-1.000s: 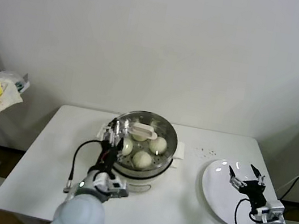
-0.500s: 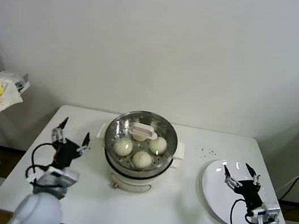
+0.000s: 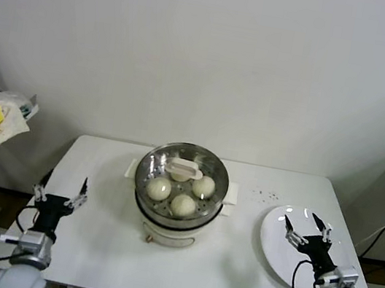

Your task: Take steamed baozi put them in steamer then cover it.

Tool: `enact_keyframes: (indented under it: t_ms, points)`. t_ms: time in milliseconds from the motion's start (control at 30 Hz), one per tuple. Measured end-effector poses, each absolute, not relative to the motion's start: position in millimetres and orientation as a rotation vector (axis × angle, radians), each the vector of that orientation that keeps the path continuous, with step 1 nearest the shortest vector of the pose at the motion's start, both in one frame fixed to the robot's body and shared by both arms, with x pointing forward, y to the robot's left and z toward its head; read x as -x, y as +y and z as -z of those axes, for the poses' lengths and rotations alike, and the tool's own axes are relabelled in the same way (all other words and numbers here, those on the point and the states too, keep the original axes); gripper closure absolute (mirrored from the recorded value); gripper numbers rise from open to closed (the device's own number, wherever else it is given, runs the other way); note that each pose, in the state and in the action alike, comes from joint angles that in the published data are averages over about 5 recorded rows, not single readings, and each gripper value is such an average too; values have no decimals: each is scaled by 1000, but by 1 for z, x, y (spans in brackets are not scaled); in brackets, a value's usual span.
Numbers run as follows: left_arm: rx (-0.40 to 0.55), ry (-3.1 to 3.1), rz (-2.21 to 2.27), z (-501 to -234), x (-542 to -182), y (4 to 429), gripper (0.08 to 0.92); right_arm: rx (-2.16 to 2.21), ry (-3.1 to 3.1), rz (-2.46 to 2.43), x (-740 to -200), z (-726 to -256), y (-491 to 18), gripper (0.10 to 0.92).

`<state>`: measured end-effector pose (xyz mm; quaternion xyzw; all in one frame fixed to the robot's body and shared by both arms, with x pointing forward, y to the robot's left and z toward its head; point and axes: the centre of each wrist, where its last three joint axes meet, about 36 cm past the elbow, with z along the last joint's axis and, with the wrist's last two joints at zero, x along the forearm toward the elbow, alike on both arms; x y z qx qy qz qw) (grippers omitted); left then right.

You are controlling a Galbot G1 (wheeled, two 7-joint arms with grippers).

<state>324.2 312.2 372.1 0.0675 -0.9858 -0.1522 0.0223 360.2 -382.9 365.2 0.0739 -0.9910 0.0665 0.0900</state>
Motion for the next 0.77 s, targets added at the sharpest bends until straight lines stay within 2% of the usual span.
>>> enact_keyframes:
  t_ms: [367,767]
  points:
    - [-230,-3098,332,-352,-315,327,177,-224,-2970,-194,-352,-360,-382,200]
    - [-205,-3116,282,-345,-312,332,177,-224,-2987,-178,-351,-354,-379,200]
